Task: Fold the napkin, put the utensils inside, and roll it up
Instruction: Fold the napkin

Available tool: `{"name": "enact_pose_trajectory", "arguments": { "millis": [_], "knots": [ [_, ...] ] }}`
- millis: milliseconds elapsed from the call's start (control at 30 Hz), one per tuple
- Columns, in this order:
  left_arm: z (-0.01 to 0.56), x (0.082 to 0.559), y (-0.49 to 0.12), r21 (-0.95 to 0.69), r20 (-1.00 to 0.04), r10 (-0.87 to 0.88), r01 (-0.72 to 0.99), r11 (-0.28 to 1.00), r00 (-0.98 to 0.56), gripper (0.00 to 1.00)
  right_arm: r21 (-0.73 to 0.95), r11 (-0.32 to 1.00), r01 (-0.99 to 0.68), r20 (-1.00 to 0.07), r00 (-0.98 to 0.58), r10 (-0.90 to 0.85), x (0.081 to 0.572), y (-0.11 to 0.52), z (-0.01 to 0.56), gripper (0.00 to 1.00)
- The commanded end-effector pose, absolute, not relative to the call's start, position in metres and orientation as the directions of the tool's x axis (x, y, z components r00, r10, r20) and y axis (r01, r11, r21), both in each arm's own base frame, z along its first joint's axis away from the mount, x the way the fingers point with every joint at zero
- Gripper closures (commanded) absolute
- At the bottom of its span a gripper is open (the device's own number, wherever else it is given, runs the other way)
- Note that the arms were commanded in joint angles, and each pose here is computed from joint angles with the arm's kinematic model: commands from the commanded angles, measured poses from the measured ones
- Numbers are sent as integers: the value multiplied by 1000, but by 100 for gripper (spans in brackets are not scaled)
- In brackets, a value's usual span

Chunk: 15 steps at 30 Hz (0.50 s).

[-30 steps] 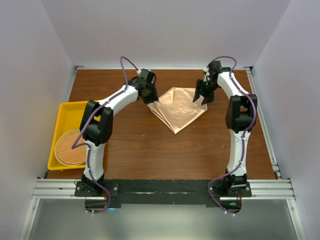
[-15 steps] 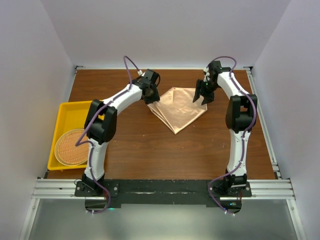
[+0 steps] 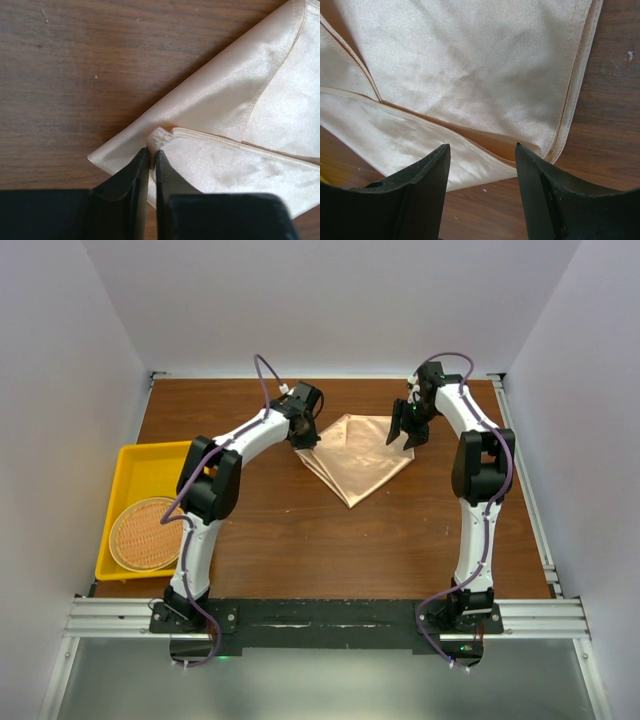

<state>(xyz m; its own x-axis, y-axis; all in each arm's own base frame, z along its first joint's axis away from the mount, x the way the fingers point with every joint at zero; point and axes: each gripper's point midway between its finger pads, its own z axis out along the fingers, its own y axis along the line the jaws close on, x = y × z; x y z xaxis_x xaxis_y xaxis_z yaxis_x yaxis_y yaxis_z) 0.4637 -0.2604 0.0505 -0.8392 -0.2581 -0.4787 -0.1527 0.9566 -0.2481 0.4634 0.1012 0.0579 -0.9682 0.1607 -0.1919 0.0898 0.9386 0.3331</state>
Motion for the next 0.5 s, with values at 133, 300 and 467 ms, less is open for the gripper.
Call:
{"name": "enact_pose_trajectory", "arguments": {
  "millis": [133, 300, 467],
  "knots": [
    [97, 476, -259, -263, -592, -253, -113, 958, -766, 100, 362, 931, 43, -266, -953, 147, 466, 102, 94, 41],
    [105, 468, -255, -279, -601, -262, -108, 954, -755, 100, 361, 932, 38, -268, -953, 143, 464, 101, 94, 41],
    [102, 461, -250, -266, -596, -258, -116, 957, -760, 100, 352, 935, 34, -269, -953, 136, 462, 102, 93, 41]
  ]
}}
